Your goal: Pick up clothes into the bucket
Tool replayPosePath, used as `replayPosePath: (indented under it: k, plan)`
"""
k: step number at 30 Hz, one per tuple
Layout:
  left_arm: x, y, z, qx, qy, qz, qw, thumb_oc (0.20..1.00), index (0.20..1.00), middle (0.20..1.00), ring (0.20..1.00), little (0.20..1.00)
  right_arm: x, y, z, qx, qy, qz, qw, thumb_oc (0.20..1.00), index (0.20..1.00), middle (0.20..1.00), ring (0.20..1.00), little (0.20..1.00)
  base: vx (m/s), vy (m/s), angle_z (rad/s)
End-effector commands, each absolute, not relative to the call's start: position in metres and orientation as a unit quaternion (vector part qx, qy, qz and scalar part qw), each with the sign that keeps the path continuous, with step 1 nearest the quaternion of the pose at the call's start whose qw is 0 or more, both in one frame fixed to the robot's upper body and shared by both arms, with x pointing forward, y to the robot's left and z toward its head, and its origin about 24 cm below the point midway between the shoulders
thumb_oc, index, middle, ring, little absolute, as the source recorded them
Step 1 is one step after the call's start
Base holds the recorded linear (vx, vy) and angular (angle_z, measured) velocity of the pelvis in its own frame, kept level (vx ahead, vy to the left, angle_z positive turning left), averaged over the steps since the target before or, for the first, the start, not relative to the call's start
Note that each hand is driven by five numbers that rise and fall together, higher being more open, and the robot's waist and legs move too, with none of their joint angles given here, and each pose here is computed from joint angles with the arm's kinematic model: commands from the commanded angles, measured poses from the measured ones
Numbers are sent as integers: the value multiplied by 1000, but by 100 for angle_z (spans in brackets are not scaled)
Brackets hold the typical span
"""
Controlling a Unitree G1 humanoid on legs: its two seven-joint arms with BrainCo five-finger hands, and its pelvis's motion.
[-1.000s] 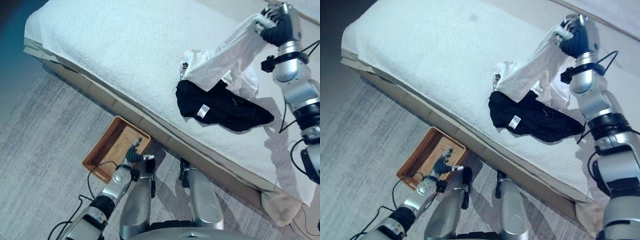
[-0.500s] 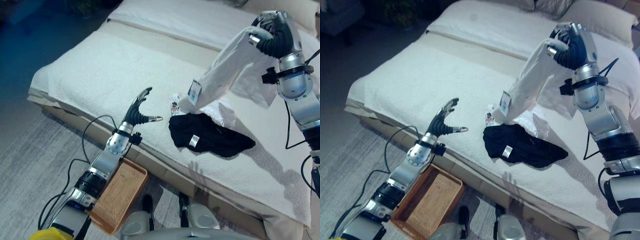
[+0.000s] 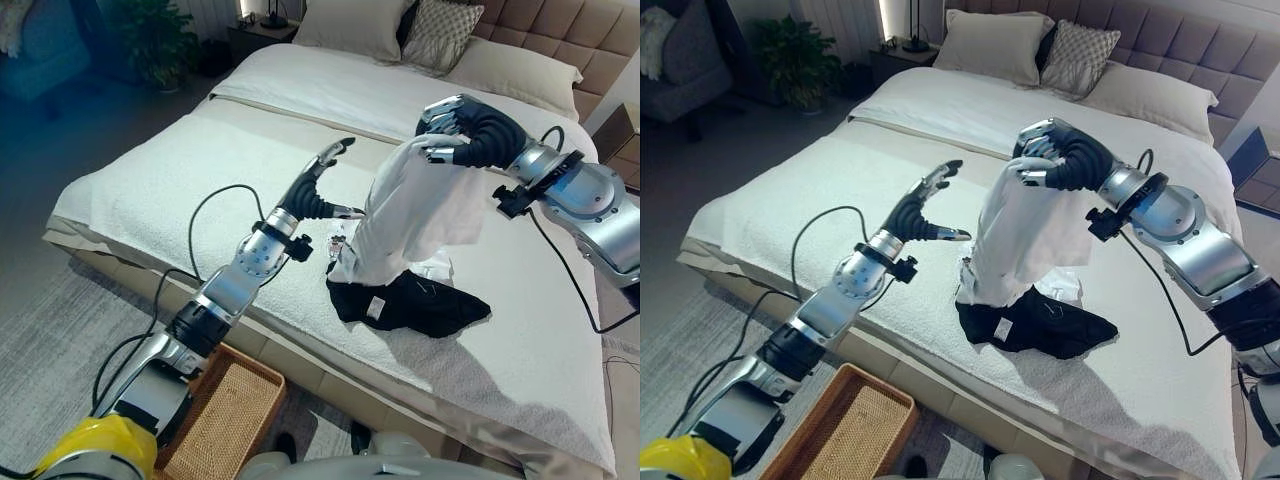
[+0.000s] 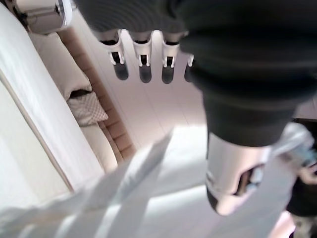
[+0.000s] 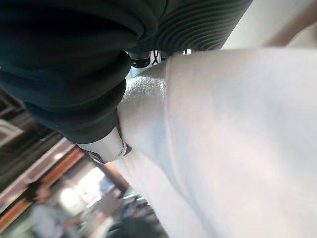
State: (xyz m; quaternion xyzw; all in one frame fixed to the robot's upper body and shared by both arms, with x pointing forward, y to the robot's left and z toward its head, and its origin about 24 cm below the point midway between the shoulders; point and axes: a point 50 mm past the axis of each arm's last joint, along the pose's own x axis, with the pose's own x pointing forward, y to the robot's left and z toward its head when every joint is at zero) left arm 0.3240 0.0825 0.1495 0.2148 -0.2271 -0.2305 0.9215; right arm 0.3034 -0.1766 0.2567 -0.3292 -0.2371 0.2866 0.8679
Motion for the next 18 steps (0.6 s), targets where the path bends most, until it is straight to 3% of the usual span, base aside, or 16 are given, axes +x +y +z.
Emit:
replayPosePath:
  k: [1, 6, 12, 18]
  plan:
    - [332, 64, 150, 236, -227, -257, 909, 1000, 1000, 1000, 1000, 1000, 292, -154, 282, -273, -305, 332, 850, 200, 200, 200, 200, 200, 0, 0, 0]
    - [328, 43, 146, 210, -207, -317, 902, 1000, 1000, 1000, 1000, 1000, 285, -142, 285, -240, -322, 361, 842, 200, 200, 200, 200, 200, 0, 0, 0]
    - [310, 8, 134, 94, -102, -468, 873, 1000, 1000, 1000, 1000, 1000, 282, -134, 279, -210, -321, 376, 843, 200, 200, 200, 200, 200, 0, 0, 0]
    - [299, 8, 121, 51, -11, -547, 835, 1000, 1000, 1000, 1000, 1000, 282, -135, 276, -217, -314, 376, 844, 200, 200, 200, 200, 200, 0, 0, 0]
